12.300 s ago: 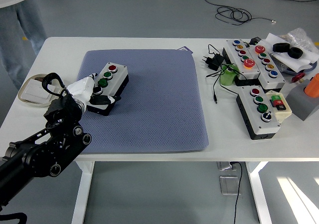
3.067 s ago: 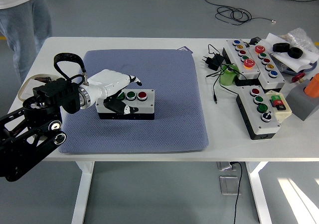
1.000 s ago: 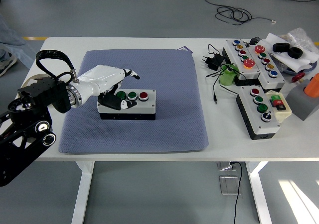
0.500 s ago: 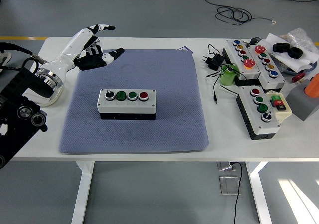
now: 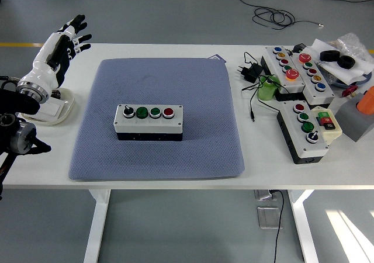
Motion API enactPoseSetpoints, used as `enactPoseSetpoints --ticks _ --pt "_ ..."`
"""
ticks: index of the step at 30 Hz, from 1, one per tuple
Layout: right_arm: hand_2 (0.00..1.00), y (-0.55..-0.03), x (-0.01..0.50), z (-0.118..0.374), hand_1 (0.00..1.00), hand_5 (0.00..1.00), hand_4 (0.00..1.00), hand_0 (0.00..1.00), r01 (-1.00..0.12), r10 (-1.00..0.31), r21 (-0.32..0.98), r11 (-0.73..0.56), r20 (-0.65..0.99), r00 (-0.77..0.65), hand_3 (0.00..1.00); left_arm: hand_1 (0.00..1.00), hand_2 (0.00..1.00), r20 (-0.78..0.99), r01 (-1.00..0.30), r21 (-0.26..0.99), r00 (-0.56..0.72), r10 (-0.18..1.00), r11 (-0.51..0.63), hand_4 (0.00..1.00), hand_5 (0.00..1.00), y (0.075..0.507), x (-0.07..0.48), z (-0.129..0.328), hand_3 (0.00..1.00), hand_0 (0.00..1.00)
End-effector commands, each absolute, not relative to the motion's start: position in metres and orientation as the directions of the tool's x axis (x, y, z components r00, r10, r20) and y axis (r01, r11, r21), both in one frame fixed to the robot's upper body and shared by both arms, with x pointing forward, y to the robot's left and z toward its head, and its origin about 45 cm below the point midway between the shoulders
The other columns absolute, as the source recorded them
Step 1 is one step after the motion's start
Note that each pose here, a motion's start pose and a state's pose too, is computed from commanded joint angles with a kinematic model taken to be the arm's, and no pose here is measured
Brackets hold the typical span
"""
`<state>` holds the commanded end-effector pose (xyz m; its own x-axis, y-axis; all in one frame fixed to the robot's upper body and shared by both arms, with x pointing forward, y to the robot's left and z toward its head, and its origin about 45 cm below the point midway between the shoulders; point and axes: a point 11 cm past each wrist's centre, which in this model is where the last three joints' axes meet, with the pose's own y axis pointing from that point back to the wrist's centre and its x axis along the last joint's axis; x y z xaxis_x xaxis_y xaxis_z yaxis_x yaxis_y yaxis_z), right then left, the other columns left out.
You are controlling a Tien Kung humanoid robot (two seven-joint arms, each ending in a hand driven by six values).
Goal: Pick up the button,place it on the desk,press the button,press the button
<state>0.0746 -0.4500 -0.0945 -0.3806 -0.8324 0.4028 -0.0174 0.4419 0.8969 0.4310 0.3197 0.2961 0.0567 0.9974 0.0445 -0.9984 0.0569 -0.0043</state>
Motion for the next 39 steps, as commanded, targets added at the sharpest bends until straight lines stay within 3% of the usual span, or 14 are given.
enactPoseSetpoints --ticks 2,8,25,39 --pt "0.817 -0.450 0.073 -0.095 0.797 0.479 0.412 0.787 -0.015 -0.832 0.897 0.442 0.404 -0.381 0.751 0.880 0.949 -0.044 -1.000 0.011 0.028 0.999 0.029 0.618 0.998 0.330 0.430 0.293 0.946 0.843" --pt "0.817 -0.450 0.071 -0.095 0.797 0.479 0.412 0.787 -0.010 -0.831 0.896 0.443 0.406 -0.379 0.751 0.875 0.946 -0.245 -0.999 0.053 -0.015 0.969 -0.002 0.616 0.998 0.344 0.426 0.286 0.934 0.834" --pt "0.817 -0.451 0.070 -0.095 0.797 0.479 0.412 0.787 -0.013 -0.831 0.895 0.445 0.408 -0.377 0.751 0.871 0.938 -0.239 -0.998 0.067 -0.013 0.971 0.003 0.613 0.998 0.346 0.419 0.277 0.935 0.834" --pt "0.817 -0.447 0.080 -0.095 0.797 0.479 0.412 0.787 -0.031 -0.838 0.898 0.440 0.398 -0.373 0.751 0.854 0.903 -0.174 -1.000 -0.010 -0.004 0.985 -0.006 0.612 0.998 0.348 0.419 0.292 0.906 0.826"
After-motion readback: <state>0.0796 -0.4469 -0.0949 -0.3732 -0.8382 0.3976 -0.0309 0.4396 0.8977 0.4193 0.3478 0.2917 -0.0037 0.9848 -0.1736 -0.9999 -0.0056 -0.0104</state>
